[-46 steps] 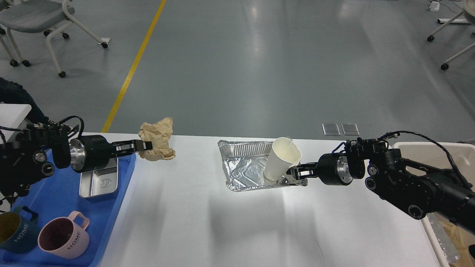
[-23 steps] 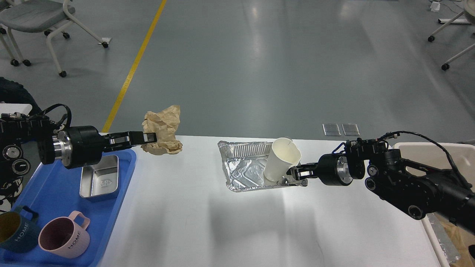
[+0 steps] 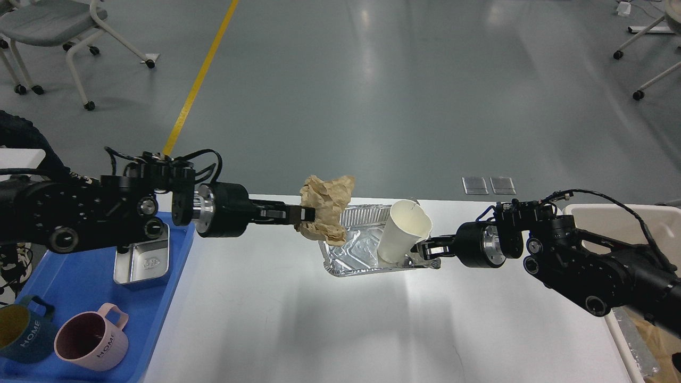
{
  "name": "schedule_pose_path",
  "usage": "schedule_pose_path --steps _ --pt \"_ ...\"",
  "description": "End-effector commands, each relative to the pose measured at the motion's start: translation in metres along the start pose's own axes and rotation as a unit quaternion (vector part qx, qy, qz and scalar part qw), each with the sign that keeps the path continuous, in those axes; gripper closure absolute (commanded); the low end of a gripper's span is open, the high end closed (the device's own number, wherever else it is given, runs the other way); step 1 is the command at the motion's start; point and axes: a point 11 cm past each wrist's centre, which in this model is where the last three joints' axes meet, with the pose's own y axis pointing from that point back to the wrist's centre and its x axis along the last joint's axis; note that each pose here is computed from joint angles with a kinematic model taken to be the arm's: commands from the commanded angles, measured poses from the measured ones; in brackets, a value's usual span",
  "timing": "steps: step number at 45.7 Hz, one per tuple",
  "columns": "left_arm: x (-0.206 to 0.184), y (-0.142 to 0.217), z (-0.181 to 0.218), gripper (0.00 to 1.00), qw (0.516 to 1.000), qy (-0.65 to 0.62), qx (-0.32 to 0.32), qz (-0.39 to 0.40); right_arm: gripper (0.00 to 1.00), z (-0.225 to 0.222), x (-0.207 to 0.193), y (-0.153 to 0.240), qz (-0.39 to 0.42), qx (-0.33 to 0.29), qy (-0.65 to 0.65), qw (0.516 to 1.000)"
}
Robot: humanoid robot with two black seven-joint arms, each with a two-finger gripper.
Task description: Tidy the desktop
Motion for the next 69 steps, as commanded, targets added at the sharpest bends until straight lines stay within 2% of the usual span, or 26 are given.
schedule_pose_path --steps 1,16,21,33,38,41,48,55,61,69 --pt "0.005 -0.017 0.002 0.97 1.000 -0.017 0.004 -0.004 1.00 0.004 -0.001 0.003 0.003 -0.003 -0.005 1.000" --pt "-0.001 -0.059 0.024 0.95 0.999 -0.042 -0.013 -0.024 1.00 0.004 -0.001 0.003 0.005 -0.003 -0.007 1.000" --pt "-0.002 -0.064 0.028 0.88 0.998 -0.046 -0.016 -0.027 1.00 0.004 0.002 0.004 0.010 -0.002 -0.008 1.000" --pt "-0.004 -0.061 0.018 0.42 0.998 -0.048 0.003 -0.028 1.00 0.004 0.002 0.004 0.010 -0.003 -0.008 1.000" --pt "-0.003 -0.061 0.019 0.12 0.999 -0.045 0.000 -0.024 1.00 0.004 0.002 0.004 0.010 -0.003 -0.008 1.000" --pt "0.000 -0.060 0.020 0.06 0.999 -0.036 -0.003 -0.015 1.00 0.004 0.003 0.005 0.011 -0.002 -0.008 1.000" --pt "0.016 -0.055 0.023 0.04 1.000 0.016 -0.013 0.020 1.00 0.005 0.007 0.007 0.017 -0.003 -0.011 1.000" --pt "0.056 -0.033 0.027 0.04 0.989 0.095 -0.046 0.107 1.00 0.010 0.008 0.012 0.024 -0.008 -0.017 1.000" --pt "0.078 -0.014 0.019 0.04 0.964 0.174 -0.078 0.188 1.00 0.017 0.008 0.017 0.031 -0.013 -0.028 0.999" --pt "0.073 -0.002 -0.006 0.04 0.912 0.288 -0.118 0.267 1.00 0.040 0.008 0.037 0.049 -0.036 -0.051 0.997"
